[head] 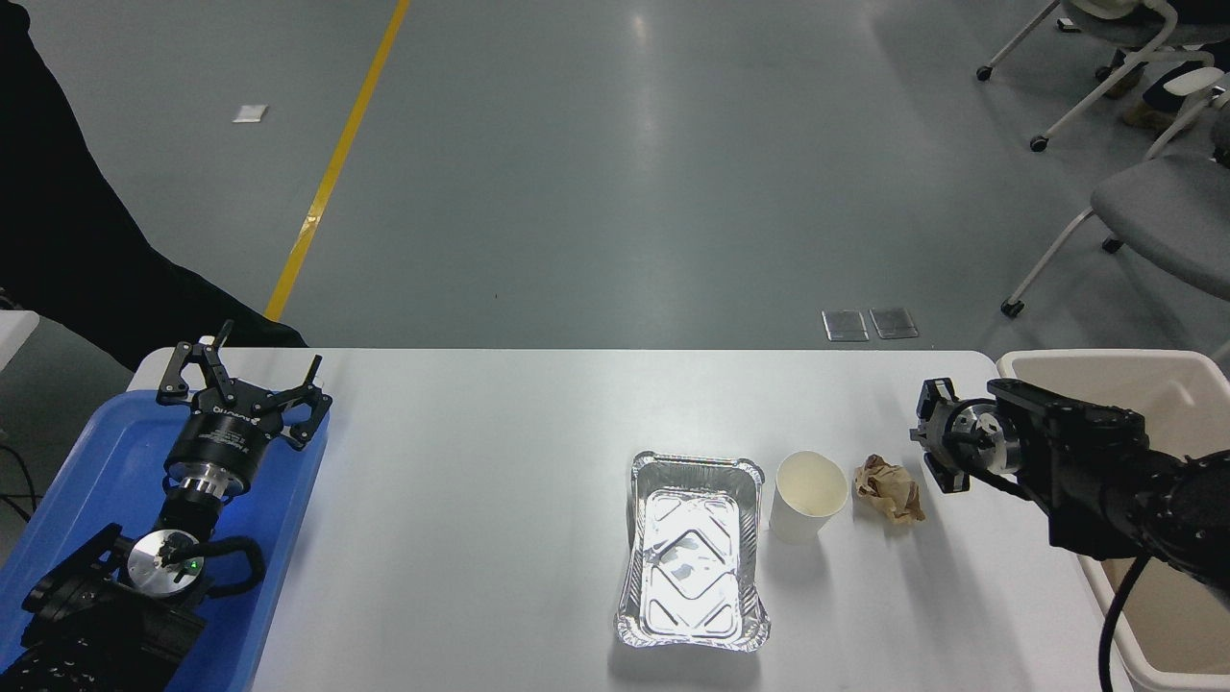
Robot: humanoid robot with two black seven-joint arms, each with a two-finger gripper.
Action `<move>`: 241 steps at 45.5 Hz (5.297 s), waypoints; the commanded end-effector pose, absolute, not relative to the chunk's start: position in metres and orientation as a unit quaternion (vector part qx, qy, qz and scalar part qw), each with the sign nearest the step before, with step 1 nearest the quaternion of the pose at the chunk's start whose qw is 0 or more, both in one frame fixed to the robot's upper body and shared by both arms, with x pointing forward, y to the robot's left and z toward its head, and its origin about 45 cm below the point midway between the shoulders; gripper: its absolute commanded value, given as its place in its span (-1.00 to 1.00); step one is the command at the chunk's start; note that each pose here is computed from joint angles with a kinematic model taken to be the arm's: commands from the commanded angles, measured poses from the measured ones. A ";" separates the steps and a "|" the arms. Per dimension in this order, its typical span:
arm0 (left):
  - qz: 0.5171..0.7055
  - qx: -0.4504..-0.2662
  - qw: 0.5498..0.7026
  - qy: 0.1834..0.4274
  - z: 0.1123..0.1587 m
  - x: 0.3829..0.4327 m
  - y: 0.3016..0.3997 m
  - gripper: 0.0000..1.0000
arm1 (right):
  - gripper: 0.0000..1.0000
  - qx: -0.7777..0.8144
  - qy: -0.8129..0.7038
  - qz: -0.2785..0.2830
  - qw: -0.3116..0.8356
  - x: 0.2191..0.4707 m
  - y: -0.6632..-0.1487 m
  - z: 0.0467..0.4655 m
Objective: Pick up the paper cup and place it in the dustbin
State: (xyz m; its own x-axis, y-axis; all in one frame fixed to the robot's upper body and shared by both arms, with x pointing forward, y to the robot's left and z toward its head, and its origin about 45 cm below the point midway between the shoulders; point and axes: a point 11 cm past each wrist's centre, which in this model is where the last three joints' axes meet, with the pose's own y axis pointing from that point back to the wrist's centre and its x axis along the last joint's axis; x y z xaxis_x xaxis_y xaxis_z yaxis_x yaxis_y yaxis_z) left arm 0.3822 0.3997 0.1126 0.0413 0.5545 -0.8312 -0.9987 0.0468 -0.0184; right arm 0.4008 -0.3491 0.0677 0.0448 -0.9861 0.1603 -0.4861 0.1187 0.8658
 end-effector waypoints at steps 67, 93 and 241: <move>0.605 -0.331 0.642 0.336 0.1127 0.3824 0.3994 0.99 | -1.00 0.720 -0.155 0.024 0.676 0.342 -0.271 0.393; 0.605 -0.330 0.642 0.336 0.1125 0.3824 0.3991 0.99 | 1.00 0.718 -0.168 0.091 0.670 0.350 -0.241 0.437; 0.603 -0.328 0.645 0.336 0.1135 0.3836 0.3977 0.99 | -1.00 0.680 -0.188 -0.046 0.707 0.358 -0.237 0.123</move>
State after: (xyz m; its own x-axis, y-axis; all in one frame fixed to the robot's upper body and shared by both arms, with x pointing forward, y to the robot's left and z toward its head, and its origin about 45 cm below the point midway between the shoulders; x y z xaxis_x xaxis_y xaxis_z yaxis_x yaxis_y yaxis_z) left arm 0.3836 0.3977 0.1135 0.0468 0.5571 -0.8291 -0.9982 0.0576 -0.0177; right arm 0.3591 -0.2380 0.1232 0.9383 -0.2691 0.2172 -0.2012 0.0861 0.9758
